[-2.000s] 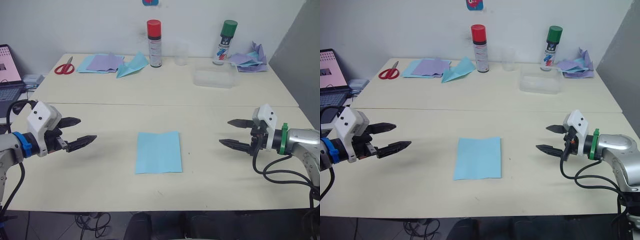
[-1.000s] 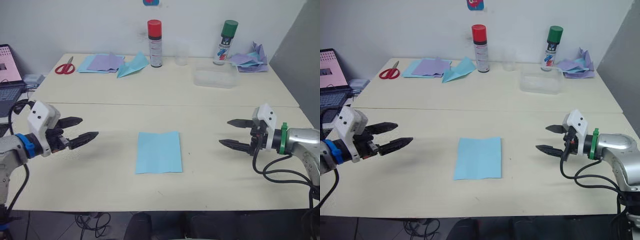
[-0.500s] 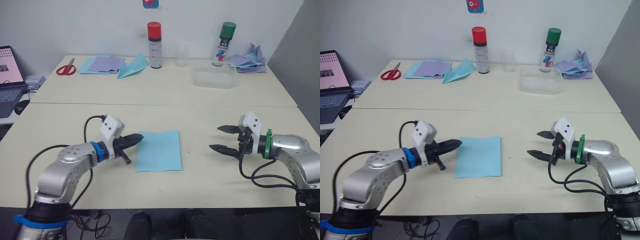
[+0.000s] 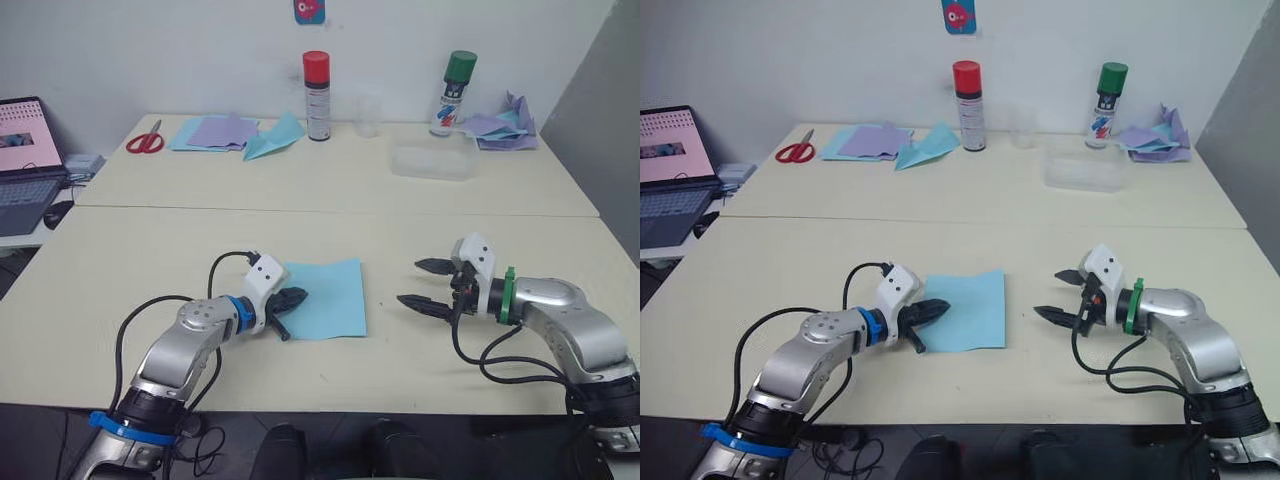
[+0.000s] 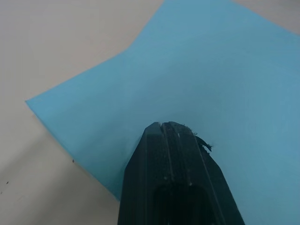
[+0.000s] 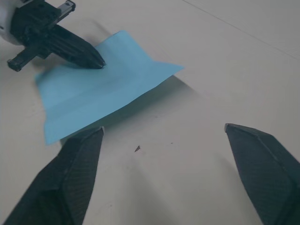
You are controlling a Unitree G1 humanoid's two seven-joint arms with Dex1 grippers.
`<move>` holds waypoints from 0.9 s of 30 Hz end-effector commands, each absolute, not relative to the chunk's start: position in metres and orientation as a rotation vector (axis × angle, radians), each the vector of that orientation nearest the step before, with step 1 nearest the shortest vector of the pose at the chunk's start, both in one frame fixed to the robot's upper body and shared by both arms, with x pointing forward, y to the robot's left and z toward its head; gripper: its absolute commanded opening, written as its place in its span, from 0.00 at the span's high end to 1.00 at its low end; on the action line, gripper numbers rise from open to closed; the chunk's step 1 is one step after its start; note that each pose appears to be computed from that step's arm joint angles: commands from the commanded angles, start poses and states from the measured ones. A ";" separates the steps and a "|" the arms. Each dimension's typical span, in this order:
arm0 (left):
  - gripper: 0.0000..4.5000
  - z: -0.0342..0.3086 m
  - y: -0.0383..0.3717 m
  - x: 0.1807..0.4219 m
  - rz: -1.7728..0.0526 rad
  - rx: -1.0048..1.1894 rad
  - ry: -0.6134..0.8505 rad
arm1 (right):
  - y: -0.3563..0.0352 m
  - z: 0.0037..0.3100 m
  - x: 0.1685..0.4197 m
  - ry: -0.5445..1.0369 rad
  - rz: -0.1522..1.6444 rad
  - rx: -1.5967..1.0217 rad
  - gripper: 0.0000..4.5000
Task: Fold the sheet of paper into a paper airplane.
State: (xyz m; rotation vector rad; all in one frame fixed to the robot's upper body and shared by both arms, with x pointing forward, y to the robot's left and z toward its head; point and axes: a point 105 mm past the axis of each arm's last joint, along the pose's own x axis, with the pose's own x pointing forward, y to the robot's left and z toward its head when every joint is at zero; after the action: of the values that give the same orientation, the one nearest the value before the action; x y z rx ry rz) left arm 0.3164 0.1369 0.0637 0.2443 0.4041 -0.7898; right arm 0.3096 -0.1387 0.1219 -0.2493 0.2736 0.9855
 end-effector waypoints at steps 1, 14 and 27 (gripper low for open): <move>1.00 0.041 0.145 0.311 -0.759 0.253 0.496 | -0.138 0.120 0.316 0.267 0.968 -0.327 0.27; 1.00 0.032 0.148 0.306 -0.754 0.286 0.514 | -0.085 0.071 0.318 0.339 1.054 -0.369 1.00; 1.00 0.032 0.146 0.305 -0.734 0.280 0.500 | -0.031 0.100 0.314 0.269 1.158 0.002 1.00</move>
State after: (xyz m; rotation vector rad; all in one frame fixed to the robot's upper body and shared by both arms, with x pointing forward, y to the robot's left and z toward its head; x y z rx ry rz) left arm 0.3128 0.1374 0.0593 0.2666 0.3847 -0.7711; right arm 0.3106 -0.0328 0.0821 -0.0265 0.3270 1.1520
